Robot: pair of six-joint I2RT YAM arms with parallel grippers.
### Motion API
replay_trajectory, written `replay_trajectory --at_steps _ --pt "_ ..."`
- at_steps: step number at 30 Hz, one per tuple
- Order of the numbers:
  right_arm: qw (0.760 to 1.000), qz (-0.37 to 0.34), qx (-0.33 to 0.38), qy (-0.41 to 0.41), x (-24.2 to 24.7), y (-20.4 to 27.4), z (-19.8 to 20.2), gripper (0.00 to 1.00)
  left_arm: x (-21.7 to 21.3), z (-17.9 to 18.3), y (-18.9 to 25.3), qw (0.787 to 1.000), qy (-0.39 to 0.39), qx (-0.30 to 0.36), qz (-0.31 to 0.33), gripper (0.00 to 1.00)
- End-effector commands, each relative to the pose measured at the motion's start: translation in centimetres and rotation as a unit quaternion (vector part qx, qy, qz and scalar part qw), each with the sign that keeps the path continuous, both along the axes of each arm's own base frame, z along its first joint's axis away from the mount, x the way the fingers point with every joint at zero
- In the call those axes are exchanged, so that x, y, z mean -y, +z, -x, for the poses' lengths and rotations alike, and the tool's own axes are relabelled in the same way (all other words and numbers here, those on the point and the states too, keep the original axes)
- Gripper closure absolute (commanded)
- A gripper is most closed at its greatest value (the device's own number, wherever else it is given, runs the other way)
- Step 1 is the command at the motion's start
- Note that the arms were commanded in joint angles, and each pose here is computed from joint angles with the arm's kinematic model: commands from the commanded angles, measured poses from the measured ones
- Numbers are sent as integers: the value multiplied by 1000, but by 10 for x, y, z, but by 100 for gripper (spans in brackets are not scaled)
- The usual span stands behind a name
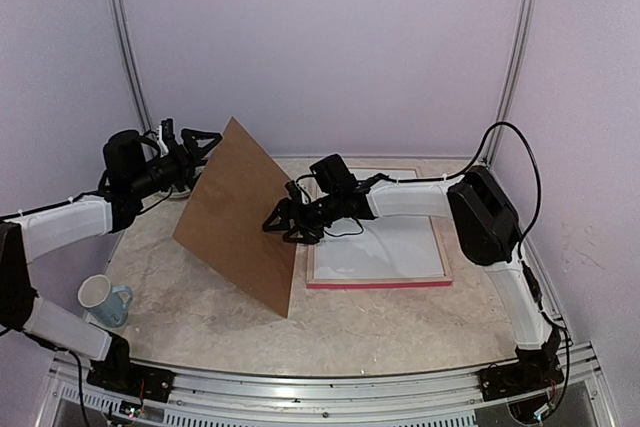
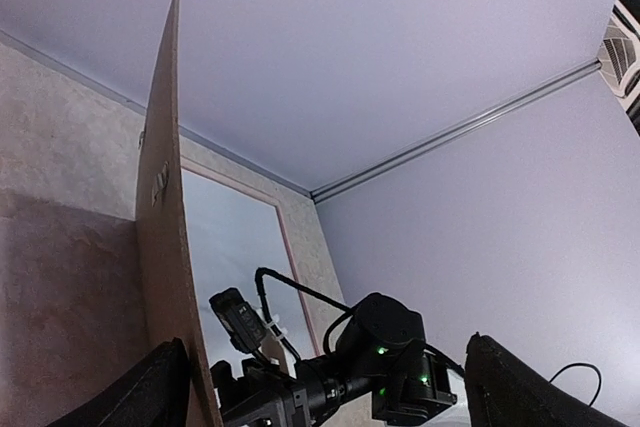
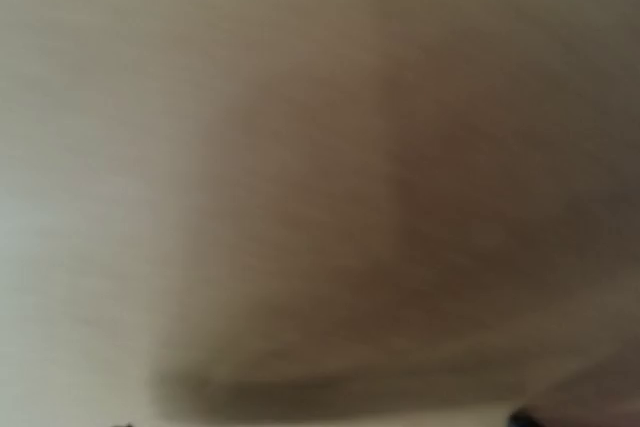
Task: Put the photo into the frame
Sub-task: Turn over the backboard at the center of the board.
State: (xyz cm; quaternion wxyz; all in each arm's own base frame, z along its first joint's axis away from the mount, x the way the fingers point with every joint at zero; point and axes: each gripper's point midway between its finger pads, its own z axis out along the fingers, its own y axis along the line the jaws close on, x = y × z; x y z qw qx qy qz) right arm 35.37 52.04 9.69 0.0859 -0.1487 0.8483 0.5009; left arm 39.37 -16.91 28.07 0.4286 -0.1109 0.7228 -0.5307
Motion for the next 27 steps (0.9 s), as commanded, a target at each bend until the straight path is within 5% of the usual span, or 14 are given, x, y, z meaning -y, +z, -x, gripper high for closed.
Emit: replay_trajectory --at_steps 1,11,17,27 --pt "999 44 -1 -20 24 -14 3 20 23 10 37 998 -42 47 27 6" --pt "998 44 11 -39 50 -4 -2 18 61 14 46 994 -78 61 45 6" --pt "997 35 43 -47 63 18 -9 1 77 14 43 992 -93 61 57 6" --pt "996 -74 23 -41 76 44 -6 1 92 14 38 990 -108 61 71 5"
